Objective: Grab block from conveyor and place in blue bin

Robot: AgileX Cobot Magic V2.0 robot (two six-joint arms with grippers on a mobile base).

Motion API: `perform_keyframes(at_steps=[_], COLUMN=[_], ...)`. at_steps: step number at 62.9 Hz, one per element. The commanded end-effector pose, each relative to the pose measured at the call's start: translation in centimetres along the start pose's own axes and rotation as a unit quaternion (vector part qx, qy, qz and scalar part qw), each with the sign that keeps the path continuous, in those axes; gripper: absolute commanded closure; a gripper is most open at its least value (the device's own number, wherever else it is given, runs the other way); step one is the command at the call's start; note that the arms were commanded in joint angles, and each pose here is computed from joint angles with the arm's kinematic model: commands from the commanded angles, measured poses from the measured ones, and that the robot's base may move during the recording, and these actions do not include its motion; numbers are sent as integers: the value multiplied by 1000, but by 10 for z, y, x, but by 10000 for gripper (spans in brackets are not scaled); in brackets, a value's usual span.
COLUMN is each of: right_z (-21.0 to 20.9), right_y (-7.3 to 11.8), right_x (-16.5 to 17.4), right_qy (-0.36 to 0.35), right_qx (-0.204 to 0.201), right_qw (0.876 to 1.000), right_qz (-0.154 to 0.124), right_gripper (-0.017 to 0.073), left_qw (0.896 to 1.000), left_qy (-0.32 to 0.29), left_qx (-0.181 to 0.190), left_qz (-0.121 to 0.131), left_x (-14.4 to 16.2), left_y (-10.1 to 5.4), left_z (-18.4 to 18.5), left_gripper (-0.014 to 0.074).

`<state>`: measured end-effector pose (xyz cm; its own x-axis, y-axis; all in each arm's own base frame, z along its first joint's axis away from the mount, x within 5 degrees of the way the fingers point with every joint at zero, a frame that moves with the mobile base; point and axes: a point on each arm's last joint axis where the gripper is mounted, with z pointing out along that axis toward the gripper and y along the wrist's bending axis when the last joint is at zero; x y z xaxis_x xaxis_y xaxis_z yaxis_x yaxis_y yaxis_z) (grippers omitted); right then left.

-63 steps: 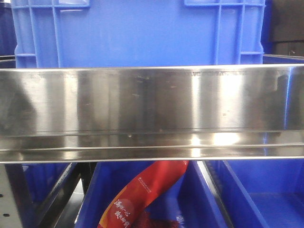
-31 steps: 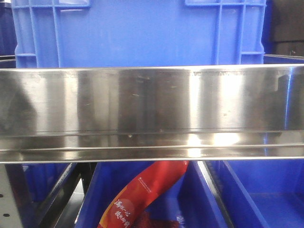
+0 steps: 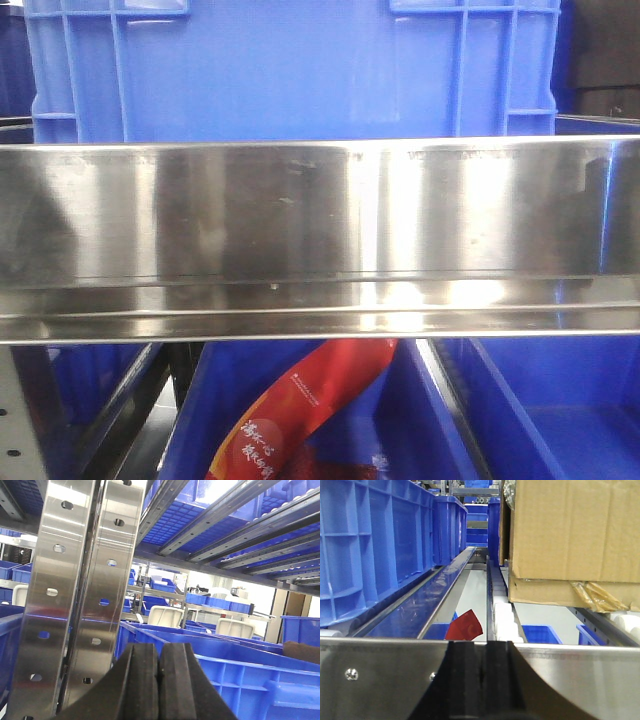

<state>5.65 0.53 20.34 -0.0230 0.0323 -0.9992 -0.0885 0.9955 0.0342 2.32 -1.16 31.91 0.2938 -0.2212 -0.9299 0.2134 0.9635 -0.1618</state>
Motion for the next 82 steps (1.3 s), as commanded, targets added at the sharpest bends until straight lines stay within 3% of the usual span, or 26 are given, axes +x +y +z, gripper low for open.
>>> perform_keyframes(at_steps=[1, 4, 7, 9, 18, 21, 37, 48, 56, 64, 82], right_z=[0, 0, 0, 0, 0, 0, 0, 0, 0, 0, 0], right_y=[-1, -1, -1, -1, -1, -1, -1, -1, -1, -1, -1], right_x=[-3, -3, -3, -3, -3, -3, -3, -3, -3, -3, -3], right_qy=[-14, -14, -14, -14, -14, -14, -14, -14, -14, -14, -14], right_qx=[4, 4, 4, 4, 4, 4, 4, 4, 4, 4, 4], right_qw=[1000, 1000, 1000, 1000, 1000, 1000, 1000, 1000, 1000, 1000, 1000], right_qz=[-7, -7, -7, -7, -7, -7, -7, -7, -7, -7, -7], right_gripper=[721, 721, 721, 721, 721, 721, 721, 721, 721, 721, 721], left_qw=[1000, 999, 992, 989, 995, 993, 997, 994, 991, 989, 989], left_qy=[-5, 5, 28, 42, 79, 86, 42, 81, 107, 106, 107], left_qx=[-4, -4, -5, -6, -60, -75, -66, -73, -79, -73, -73], left_qz=[1, 45, 125, 143, 33, 16, 27, 24, 27, 71, 71], left_x=[-1, 1, 6, 9, 26, 33, 70, 100, 105, 104, 104], left_y=[0, 0, 2, 2, 14, 18, 26, 32, 33, 33, 33], left_z=[-1, -1, -1, -1, -1, -1, 1, -4, -5, -5, -5], left_gripper=[705, 705, 705, 705, 705, 705, 705, 705, 705, 705, 705])
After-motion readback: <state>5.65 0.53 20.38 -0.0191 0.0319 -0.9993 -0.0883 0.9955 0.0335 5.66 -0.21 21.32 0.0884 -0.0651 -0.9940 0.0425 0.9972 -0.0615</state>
